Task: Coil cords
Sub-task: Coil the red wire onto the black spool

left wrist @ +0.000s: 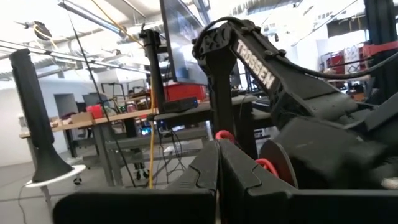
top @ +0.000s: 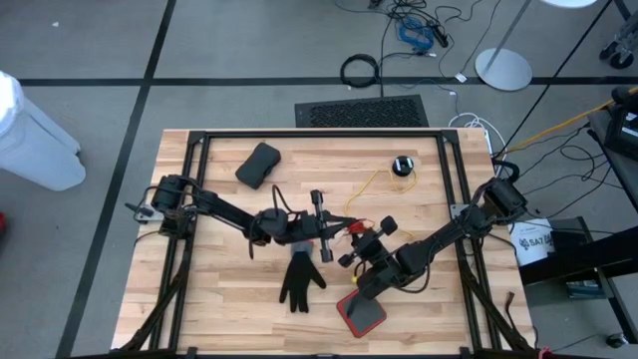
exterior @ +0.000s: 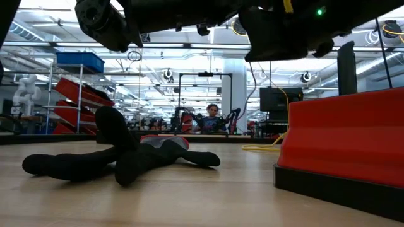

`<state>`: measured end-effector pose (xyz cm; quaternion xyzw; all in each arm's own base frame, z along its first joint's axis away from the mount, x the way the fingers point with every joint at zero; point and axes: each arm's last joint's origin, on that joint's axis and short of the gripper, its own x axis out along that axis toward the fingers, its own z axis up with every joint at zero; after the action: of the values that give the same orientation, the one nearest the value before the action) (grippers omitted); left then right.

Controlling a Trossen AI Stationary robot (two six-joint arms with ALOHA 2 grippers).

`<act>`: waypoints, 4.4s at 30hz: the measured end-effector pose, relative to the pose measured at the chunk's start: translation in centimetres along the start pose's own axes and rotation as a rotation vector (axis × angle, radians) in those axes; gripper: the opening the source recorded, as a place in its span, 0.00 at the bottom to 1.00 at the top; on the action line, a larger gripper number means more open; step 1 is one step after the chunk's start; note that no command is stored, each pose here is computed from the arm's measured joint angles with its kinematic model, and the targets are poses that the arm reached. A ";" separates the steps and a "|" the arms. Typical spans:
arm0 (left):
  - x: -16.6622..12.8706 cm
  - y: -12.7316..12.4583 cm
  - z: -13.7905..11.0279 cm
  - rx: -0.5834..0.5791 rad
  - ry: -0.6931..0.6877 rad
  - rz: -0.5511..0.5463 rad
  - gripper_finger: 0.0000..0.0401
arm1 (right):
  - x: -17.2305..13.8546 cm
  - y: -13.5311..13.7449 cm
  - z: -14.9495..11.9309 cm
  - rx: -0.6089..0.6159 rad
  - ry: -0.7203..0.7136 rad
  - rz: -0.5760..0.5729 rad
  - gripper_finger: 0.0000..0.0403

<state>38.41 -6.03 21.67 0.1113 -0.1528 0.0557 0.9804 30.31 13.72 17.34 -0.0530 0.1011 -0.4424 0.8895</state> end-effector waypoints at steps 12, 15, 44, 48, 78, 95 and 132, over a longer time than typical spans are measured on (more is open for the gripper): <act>0.1 0.1 -0.2 0.039 0.018 -0.012 0.02 | -0.2 0.6 0.6 -0.035 0.007 0.062 0.00; 0.1 0.0 -0.3 0.063 0.032 -0.020 0.02 | -0.6 0.7 0.6 -0.035 0.009 0.080 0.00; -0.3 -0.5 -2.2 0.191 0.213 -0.066 0.02 | -3.5 0.7 6.8 -0.113 0.061 0.196 0.00; -0.4 -0.7 -2.4 0.198 0.233 -0.077 0.02 | -4.5 -0.3 8.2 -0.083 0.060 0.219 0.00; -0.5 -1.2 -2.2 0.163 0.224 -0.093 0.02 | -6.9 -6.2 3.7 -0.213 0.398 0.283 0.00; -0.4 -1.2 -1.3 0.001 0.124 -0.139 0.02 | -4.6 -5.4 1.3 -0.197 0.314 0.281 0.00; -0.2 -1.1 -0.5 -0.013 0.053 -0.133 0.02 | -5.4 -5.2 -1.9 -0.066 0.331 0.380 0.03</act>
<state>38.51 -7.02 20.88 0.1133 -0.1195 -0.0075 0.9863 22.66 14.93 17.12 0.0111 0.2682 -0.2663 0.9258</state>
